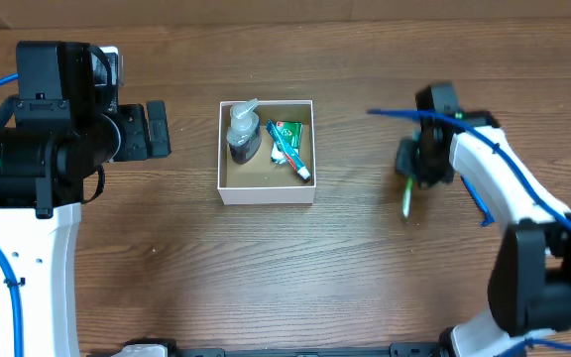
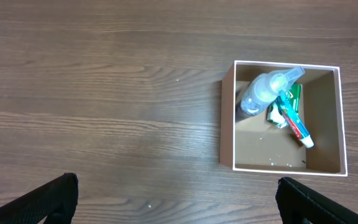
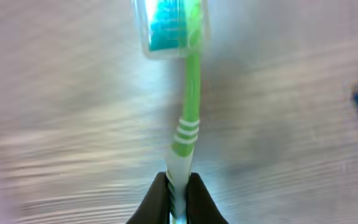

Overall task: Pack container
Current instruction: 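Place the toothbrush into the white box with the right gripper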

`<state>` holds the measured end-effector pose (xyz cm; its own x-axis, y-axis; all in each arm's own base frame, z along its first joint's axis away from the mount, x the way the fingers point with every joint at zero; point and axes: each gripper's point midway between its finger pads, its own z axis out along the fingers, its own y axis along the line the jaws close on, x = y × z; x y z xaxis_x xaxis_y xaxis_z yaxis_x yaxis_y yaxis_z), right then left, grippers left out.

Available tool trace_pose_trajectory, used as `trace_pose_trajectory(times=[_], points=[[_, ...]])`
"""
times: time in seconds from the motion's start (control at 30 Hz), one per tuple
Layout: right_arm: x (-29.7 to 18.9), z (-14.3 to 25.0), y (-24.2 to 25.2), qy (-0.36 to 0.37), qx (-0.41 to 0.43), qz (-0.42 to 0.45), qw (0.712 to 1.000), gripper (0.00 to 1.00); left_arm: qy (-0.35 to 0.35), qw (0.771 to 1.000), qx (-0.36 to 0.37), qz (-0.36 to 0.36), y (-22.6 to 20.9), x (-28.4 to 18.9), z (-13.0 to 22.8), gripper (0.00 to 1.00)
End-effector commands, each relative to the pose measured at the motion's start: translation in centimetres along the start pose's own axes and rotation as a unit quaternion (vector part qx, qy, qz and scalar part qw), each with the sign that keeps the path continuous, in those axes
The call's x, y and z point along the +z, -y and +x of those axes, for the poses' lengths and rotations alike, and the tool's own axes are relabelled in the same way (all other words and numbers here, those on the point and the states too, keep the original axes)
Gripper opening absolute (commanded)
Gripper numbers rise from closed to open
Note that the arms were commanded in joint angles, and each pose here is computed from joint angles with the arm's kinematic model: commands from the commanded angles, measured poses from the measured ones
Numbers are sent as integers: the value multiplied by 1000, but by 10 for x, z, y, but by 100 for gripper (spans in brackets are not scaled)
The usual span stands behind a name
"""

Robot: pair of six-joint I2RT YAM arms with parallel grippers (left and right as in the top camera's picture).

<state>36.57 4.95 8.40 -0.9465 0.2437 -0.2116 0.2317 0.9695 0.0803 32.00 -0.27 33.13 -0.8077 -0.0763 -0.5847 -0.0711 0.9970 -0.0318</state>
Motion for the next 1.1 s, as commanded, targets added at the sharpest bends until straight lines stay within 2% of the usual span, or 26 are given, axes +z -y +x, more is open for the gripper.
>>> trace_pose_trajectory(times=[0.0,0.1,0.2,0.33,0.53,0.63,0.67,0.7,0.77,0.83,0.93,1.0,1.07], points=[[-109,-36,-74,141,-63,-88,984,4,4,1000,12,3,2,-1,-2,100],[-152,-31,-141,200,-125,-153,960,4,3,1000,12,3,2,-1,-2,100],[-157,-15,-190,215,-164,-192,943,4,3,1000,12,3,2,-1,-2,100],[-109,3,-223,170,-175,-186,952,6,3,1000,12,3,2,-1,-2,100],[-28,17,-234,95,-185,-159,965,6,1,1000,12,3,2,-1,-1,100],[-14,20,-233,82,-187,-150,967,9,0,1000,12,3,2,-1,0,100],[-15,20,-233,83,-187,-150,967,28,1,1000,12,3,2,-1,-1,100],[-19,19,-233,87,-194,-152,965,55,1,1000,12,3,1,-1,-1,100],[-38,13,-230,104,-197,-153,963,70,1,1000,12,3,2,-1,-1,100],[-82,-6,-219,150,-182,-153,960,81,0,1000,12,3,1,-1,0,100],[-158,-37,-180,234,-141,-133,953,89,-1,1000,12,3,1,-1,0,100],[-198,-54,-128,280,-93,-94,951,94,-1,1000,12,3,1,-1,0,100],[-221,-64,-54,290,-26,-46,955,99,-1,1000,12,3,1,-1,0,100]])
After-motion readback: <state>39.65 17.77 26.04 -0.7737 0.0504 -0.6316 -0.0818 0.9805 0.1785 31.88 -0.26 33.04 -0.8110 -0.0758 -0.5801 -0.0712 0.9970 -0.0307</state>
